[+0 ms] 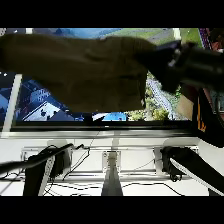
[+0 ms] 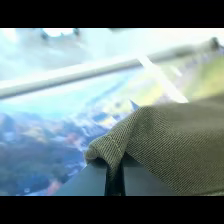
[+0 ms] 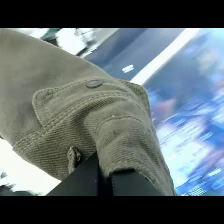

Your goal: Fold the clothes and pants, and hang the long-sleeved shirts on hangers.

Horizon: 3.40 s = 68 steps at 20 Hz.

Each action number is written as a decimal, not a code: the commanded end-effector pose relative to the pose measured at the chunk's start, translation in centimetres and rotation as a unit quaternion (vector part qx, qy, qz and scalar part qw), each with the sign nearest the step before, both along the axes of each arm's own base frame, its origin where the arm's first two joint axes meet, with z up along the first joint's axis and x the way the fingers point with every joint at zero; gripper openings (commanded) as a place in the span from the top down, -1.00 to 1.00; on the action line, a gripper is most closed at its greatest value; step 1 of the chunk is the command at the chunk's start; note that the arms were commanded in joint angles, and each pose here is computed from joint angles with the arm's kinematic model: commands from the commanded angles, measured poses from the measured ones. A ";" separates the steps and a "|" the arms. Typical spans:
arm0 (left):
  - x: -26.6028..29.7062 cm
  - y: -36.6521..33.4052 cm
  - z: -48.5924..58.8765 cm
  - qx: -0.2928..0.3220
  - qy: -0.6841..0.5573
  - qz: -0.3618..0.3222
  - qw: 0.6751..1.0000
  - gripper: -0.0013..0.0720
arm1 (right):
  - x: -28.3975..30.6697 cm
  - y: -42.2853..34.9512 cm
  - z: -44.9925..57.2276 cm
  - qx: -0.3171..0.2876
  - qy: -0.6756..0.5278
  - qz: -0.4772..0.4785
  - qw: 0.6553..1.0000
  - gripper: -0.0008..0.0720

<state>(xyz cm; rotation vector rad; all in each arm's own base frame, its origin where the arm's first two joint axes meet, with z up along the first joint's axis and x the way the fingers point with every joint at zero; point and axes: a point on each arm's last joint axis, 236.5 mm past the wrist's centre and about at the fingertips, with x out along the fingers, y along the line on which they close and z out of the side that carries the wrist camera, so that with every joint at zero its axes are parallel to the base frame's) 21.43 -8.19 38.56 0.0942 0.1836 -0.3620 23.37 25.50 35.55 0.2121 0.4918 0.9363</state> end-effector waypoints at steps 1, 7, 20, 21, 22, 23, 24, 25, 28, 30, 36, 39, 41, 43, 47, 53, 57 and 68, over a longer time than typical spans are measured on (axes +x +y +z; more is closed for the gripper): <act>-3.0 1.5 -1.9 -0.013 0.016 0.056 0.998 0.82 | -2.7 0.9 -2.6 0.034 0.111 0.019 0.993 0.88; 6.8 -0.2 -22.3 -0.163 0.251 0.001 0.954 0.82 | 4.4 0.4 -19.7 -0.025 0.224 -0.095 0.970 0.88; 2.9 -7.9 -45.2 -0.075 0.549 -0.074 0.829 0.82 | -2.1 -10.0 -38.3 -0.267 0.509 -0.099 0.813 0.88; 2.3 -7.8 -45.4 -0.067 0.557 -0.078 0.824 0.82 | -3.1 -8.7 -38.5 -0.245 0.526 -0.084 0.810 0.88; 1.8 -7.7 -45.5 -0.059 0.565 -0.082 0.819 0.82 | -4.1 -7.9 -39.0 -0.237 0.536 -0.066 0.807 0.88; 1.6 -7.5 -45.7 -0.051 0.566 -0.083 0.819 0.82 | -5.1 -7.7 -39.7 -0.243 0.541 -0.053 0.804 0.88; 1.6 -7.3 -45.8 -0.046 0.566 -0.082 0.819 0.82 | -5.8 -7.9 -40.5 -0.252 0.543 -0.051 0.799 0.88; 1.8 -7.0 -46.0 -0.038 0.562 -0.079 0.823 0.81 | -6.0 -8.2 -41.3 -0.260 0.541 -0.056 0.798 0.76; 3.4 -6.8 -45.6 -0.040 0.539 -0.068 0.839 -0.64 | -3.8 -10.1 -42.9 -0.290 0.491 -0.093 0.816 -0.97; 5.0 -6.9 -44.3 -0.042 0.517 -0.066 0.853 -0.95 | -1.9 -12.3 -43.4 -0.331 0.446 -0.115 0.823 -0.93; 7.0 -7.2 -42.1 -0.045 0.488 -0.070 0.869 -0.95 | 1.9 -13.9 -43.1 -0.330 0.400 -0.189 0.834 -0.91; 6.9 -7.2 -42.1 -0.045 0.490 -0.071 0.868 -0.95 | 6.0 -18.6 -40.0 -0.355 0.355 -0.244 0.830 -0.90; 6.9 -7.2 -42.1 -0.045 0.490 -0.071 0.868 -0.95 | 7.7 -23.5 -37.6 -0.352 0.355 -0.283 0.819 -0.90; 6.9 -7.2 -42.1 -0.045 0.490 -0.071 0.868 -0.95 | 7.3 -26.1 -37.6 -0.269 0.411 -0.325 0.808 -0.90; 6.4 -7.4 -42.2 -0.045 0.498 -0.076 0.863 -0.95 | 3.5 -16.1 -39.8 -0.037 0.497 -0.182 0.847 -0.46; 6.3 -7.5 -42.2 -0.044 0.500 -0.078 0.861 -0.95 | -0.6 -9.4 -45.1 0.008 0.530 -0.179 0.829 -0.75; 6.4 -7.6 -42.2 -0.048 0.499 -0.077 0.862 -0.95 | 0.7 -9.0 -46.9 -0.001 0.548 -0.209 0.810 -0.75; 10.0 -7.2 -36.9 -0.053 0.424 -0.077 0.901 -0.56 | 12.6 -7.6 -35.3 -0.080 0.328 -0.145 0.930 0.88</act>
